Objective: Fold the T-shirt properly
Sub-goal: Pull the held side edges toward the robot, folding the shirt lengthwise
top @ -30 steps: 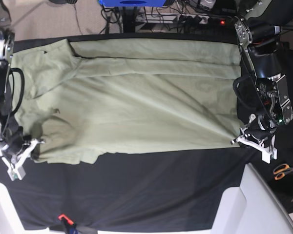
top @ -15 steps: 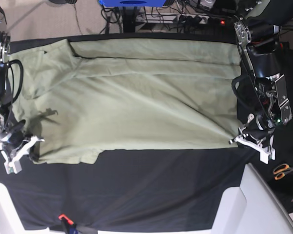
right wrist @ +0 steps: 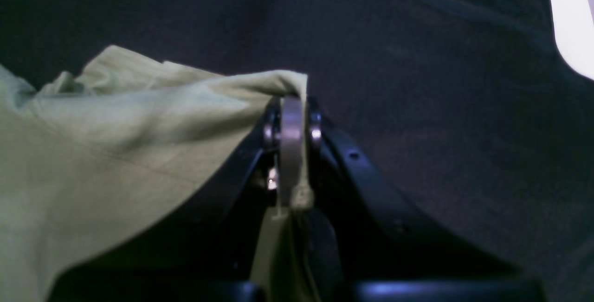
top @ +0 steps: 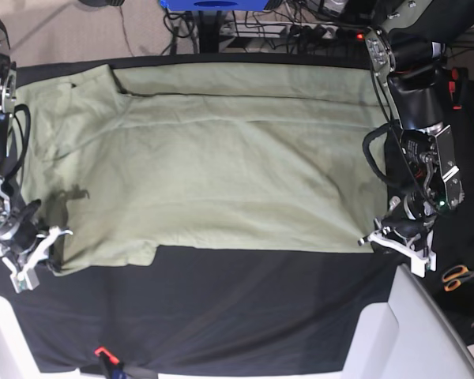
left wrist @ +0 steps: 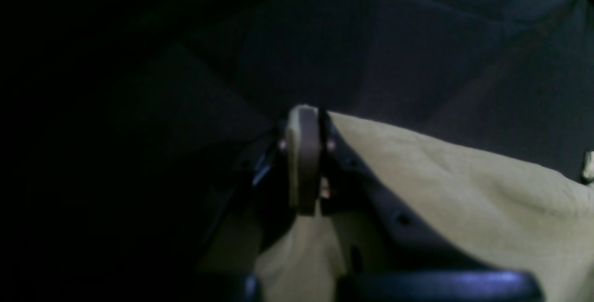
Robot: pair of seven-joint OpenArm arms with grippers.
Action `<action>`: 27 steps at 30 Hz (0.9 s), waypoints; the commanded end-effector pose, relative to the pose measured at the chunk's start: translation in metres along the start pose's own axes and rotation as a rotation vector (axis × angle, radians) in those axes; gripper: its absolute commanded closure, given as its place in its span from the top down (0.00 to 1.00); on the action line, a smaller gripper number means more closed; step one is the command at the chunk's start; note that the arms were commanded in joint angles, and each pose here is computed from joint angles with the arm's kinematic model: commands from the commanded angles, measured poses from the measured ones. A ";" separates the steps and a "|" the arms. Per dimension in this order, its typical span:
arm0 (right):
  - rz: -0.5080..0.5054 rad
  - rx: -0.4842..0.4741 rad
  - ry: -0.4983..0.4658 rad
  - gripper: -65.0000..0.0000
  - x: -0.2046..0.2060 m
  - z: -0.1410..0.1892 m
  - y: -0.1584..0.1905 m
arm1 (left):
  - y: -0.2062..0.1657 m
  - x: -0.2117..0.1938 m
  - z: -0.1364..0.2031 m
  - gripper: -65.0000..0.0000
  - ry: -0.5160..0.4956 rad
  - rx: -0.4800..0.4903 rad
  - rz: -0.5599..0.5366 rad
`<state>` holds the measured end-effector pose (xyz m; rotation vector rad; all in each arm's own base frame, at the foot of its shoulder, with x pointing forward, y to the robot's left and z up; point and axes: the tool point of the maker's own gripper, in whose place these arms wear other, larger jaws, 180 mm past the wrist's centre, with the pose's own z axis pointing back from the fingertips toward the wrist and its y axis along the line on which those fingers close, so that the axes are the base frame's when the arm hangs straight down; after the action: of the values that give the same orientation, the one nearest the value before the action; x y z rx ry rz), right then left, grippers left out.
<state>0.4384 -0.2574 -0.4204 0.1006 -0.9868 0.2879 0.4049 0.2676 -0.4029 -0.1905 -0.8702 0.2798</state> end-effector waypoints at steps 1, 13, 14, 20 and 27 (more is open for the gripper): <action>0.004 -0.028 -0.070 0.00 0.027 0.002 -0.016 | 0.000 0.027 0.004 0.00 -0.068 -0.001 -0.011; -0.055 -0.060 -0.073 0.00 0.009 0.012 -0.024 | 0.000 0.006 0.014 0.00 -0.041 -0.001 -0.056; -0.053 -0.063 -0.076 0.00 0.010 0.013 -0.025 | -0.002 0.002 0.016 0.00 -0.035 -0.004 -0.070; 0.011 -0.057 -0.064 0.00 0.003 0.025 -0.017 | -0.002 -0.016 0.032 0.00 0.013 0.001 -0.110; 0.086 -0.049 0.027 0.00 -0.014 0.041 -0.005 | -0.001 -0.029 0.053 0.00 0.021 0.012 -0.159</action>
<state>0.3857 -0.2647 -0.4301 0.0291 -0.9112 0.3436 0.3341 0.2542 -0.4076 -0.1202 -0.8000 0.1391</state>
